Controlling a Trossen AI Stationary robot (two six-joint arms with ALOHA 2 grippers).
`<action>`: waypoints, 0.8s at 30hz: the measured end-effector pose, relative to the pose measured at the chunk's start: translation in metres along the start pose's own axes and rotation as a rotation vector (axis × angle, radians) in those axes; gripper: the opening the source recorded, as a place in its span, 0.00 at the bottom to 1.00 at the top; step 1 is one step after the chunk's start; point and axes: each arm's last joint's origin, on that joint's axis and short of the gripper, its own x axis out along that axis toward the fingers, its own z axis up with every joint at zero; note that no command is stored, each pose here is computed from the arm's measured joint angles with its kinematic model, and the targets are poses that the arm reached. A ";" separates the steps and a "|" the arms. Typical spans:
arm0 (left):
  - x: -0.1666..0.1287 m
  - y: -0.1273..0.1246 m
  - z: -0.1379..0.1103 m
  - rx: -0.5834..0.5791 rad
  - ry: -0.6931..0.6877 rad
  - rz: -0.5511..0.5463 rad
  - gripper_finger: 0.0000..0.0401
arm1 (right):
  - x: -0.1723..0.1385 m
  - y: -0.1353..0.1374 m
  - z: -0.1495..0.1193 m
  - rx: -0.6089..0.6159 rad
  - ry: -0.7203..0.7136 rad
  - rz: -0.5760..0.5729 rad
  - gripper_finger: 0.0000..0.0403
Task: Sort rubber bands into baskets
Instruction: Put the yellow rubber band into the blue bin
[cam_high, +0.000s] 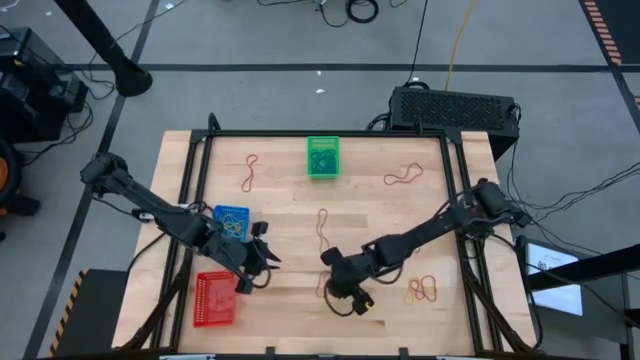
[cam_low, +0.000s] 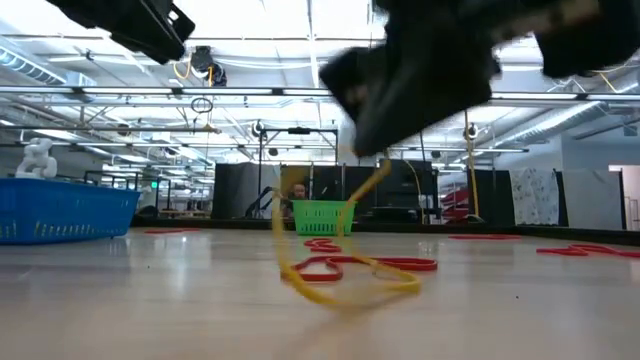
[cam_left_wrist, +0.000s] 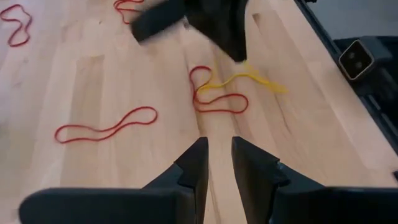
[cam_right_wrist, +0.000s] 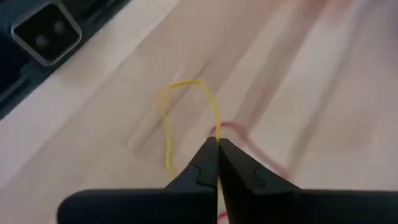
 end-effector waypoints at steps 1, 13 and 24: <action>0.007 -0.002 0.000 0.005 -0.008 -0.002 0.20 | -0.006 0.001 0.004 -0.006 -0.014 -0.028 0.00; 0.076 -0.018 0.001 0.098 -0.199 -0.032 0.20 | -0.044 0.003 0.034 0.119 -0.213 -0.356 0.00; 0.083 -0.006 0.003 0.042 -0.212 0.002 0.19 | -0.044 0.003 0.034 0.137 -0.215 -0.356 0.00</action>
